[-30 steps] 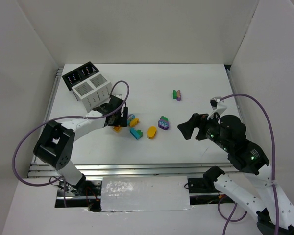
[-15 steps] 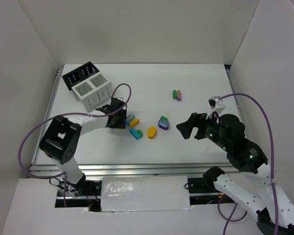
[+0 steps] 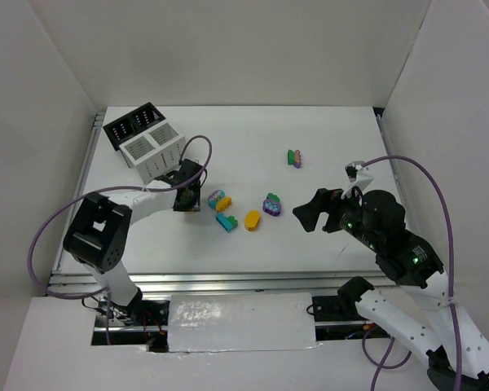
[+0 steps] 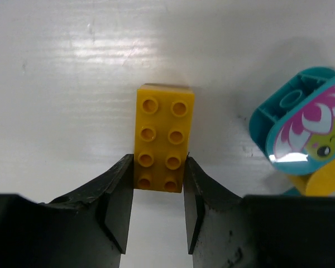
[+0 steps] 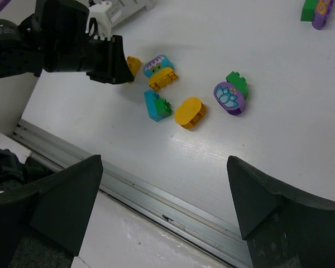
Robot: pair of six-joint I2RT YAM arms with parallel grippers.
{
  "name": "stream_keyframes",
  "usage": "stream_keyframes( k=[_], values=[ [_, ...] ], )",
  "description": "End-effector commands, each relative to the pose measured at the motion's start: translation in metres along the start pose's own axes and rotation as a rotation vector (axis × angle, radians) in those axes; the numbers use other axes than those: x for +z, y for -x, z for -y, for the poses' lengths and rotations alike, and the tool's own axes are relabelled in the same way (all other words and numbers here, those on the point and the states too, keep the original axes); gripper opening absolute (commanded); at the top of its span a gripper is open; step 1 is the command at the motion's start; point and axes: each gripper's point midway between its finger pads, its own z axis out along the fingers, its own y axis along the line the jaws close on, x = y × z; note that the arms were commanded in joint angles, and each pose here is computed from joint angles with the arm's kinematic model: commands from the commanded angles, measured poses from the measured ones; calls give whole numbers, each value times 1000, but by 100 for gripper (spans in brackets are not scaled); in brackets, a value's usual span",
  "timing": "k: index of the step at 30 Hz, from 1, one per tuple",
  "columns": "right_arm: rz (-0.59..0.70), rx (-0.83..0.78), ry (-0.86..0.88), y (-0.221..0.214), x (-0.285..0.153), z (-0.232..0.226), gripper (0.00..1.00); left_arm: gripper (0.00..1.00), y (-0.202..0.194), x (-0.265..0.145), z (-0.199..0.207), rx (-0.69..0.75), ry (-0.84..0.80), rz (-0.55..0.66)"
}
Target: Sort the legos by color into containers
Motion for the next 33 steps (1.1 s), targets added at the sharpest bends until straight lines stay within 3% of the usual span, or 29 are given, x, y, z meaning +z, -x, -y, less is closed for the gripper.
stream_keyframes(
  k=[1,6,12,13,18,22,33],
  values=[
    [50,-14,38,12,-2,-8,100,0,50,-55,1,-92,-29,138],
    [57,-13,44,14,-1,-10,100,0,141,-145,-3,-288,-58,391],
    [61,-16,50,17,-1,-12,100,0,193,-177,-37,-435,37,487],
    [61,-17,53,17,-1,-13,100,0,203,-177,-34,-436,-8,482],
    [61,-17,51,15,1,-12,100,0,243,-164,-46,-490,-116,408],
    [53,-17,49,13,2,-11,100,0,257,-124,-52,-504,-121,331],
    [40,-20,44,10,5,-10,100,4,249,-61,-63,-498,-72,228]
  ],
)
